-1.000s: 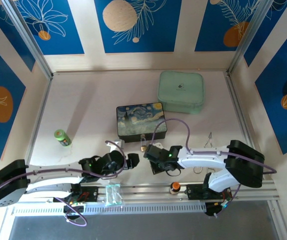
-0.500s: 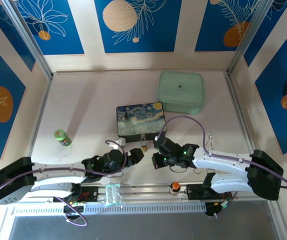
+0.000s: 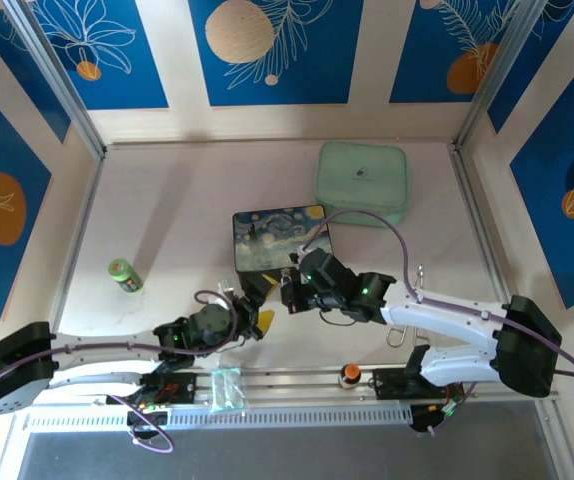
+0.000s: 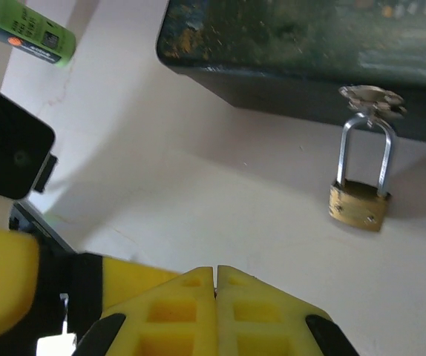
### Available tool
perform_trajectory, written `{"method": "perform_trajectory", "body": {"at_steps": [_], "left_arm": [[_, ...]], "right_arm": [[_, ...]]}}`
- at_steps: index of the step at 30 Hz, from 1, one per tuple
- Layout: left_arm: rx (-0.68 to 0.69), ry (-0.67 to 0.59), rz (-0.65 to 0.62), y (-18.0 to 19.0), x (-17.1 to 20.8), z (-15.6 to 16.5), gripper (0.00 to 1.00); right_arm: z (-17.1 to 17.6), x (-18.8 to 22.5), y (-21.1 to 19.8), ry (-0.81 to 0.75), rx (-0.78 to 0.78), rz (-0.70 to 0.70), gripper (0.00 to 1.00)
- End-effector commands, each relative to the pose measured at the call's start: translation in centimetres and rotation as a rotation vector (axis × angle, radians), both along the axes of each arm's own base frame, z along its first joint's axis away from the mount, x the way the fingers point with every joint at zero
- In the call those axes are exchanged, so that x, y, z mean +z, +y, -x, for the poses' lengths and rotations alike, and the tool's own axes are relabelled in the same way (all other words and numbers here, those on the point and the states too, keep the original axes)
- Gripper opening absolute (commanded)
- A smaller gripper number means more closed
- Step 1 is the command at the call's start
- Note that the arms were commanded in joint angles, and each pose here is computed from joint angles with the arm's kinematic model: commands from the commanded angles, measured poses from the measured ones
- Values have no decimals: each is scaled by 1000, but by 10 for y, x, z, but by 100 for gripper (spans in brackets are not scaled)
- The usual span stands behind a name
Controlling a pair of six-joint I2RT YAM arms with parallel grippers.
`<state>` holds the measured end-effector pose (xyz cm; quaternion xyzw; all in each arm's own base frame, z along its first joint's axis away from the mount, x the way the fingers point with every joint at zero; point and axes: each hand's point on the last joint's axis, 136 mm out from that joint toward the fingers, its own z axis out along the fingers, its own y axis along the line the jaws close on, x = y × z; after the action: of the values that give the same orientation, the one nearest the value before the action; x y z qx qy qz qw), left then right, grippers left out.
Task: Unlock a padlock with a key
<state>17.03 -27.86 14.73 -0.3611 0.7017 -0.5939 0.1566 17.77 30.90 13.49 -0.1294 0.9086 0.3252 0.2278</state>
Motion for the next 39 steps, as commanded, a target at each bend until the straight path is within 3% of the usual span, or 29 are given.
{"method": "perform_trajectory", "body": {"at_steps": [1,11,17,23,30,39], "left_arm": [[56,-5,120,3,17,-5,100],[116,15,143,9,10,-12,100],[173,-15,104,25,14,-16,83],[179,-19,54,34,9,-15,70],[137,-7,4,28,0,-11,47],[124,33,-42,27,-14,-8,46]], "right_arm": [[-4,20,24,-38,25,-97,0],[12,25,44,-49,85,-156,0],[34,11,34,-13,77,-142,0],[33,5,27,-12,61,-130,0],[29,9,28,-27,60,-132,0],[31,10,27,-39,43,-130,0]]}}
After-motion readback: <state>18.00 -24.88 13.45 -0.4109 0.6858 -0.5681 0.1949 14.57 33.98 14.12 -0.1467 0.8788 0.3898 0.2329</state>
